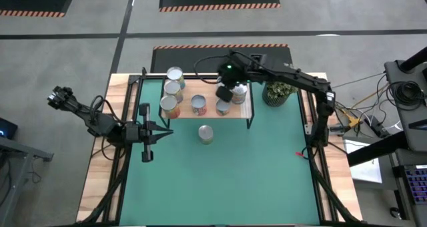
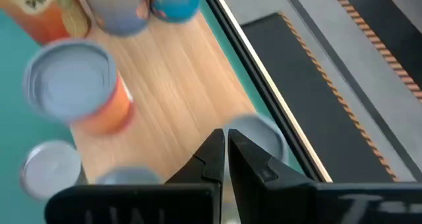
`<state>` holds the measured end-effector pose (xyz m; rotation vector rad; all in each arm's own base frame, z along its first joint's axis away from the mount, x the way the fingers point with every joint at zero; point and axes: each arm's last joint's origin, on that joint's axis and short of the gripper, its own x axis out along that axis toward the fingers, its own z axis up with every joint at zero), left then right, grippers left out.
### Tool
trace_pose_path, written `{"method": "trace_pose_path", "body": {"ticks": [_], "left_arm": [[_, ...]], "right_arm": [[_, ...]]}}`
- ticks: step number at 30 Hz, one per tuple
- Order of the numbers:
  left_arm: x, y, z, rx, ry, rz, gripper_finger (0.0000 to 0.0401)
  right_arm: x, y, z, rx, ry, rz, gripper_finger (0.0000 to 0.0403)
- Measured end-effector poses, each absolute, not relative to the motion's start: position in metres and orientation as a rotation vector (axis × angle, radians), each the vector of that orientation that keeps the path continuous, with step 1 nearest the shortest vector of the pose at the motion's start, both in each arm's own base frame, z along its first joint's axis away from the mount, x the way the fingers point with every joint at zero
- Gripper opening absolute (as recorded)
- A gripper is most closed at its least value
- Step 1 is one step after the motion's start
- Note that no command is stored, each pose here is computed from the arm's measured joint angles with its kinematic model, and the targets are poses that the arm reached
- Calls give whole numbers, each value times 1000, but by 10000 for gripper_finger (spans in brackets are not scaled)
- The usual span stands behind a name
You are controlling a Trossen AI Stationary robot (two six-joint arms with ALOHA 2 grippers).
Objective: Pick and place cans onto a shelf
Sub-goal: Adjust the canned goods on the shelf
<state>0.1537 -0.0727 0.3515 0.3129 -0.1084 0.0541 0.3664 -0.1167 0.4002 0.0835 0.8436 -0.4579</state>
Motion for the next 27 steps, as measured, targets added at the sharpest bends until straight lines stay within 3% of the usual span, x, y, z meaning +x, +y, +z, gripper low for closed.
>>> {"method": "trace_pose_path", "body": {"ticks": [15,20,27], "left_arm": [[154,-73,352,347,-107,56,0],[154,-73,351,341,-106,56,0],[155,-71,353,270,-124,76,0]], "right_arm": [[409,-153,365,5,928,-462,9],[405,-144,386,-86,896,-475,9],[370,-93,441,-194,725,-373,9]]}}
